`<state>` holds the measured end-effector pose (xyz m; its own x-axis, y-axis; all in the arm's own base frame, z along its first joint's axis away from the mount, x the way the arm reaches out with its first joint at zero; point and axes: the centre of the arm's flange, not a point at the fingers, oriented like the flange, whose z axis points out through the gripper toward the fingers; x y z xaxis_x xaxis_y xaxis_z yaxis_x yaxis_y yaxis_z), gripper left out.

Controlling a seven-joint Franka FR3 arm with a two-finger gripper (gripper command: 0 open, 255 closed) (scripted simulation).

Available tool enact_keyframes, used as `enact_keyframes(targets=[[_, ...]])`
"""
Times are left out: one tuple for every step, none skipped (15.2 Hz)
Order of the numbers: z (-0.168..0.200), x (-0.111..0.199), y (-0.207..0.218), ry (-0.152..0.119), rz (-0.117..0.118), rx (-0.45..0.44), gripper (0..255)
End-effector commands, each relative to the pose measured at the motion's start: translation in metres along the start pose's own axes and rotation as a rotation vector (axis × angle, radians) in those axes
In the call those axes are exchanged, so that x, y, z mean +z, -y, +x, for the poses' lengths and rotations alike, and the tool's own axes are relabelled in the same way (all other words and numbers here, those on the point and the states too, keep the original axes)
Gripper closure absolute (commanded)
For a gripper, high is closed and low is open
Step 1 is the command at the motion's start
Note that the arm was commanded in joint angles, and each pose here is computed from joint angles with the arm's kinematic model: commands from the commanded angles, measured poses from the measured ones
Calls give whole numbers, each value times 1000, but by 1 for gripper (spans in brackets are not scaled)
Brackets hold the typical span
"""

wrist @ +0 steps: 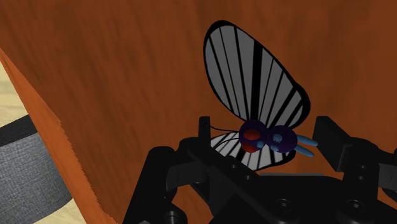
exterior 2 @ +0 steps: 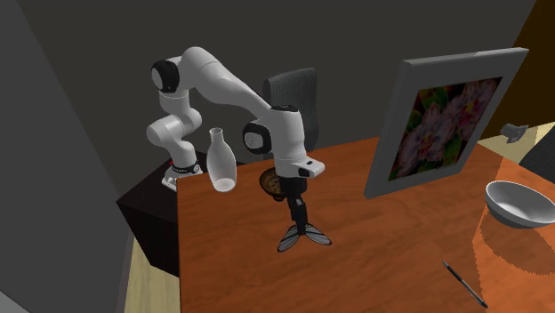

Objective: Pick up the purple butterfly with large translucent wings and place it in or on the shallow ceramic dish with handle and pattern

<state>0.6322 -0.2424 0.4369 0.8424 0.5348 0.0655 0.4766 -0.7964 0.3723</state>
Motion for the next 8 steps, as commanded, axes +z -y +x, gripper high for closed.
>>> enact_keyframes(targets=[[0, -9, -5, 0, 0, 0, 255], [0, -14, -7, 0, 0, 0, 255], [1, -19, -9, 0, 0, 0, 255], [1, -23, -11, 0, 0, 0, 255], [1, -28, -13, 0, 0, 0, 255], [2, -33, -15, 0, 0, 0, 255], [2, -38, -17, 0, 0, 0, 255], [2, -43, -19, 0, 0, 0, 255]])
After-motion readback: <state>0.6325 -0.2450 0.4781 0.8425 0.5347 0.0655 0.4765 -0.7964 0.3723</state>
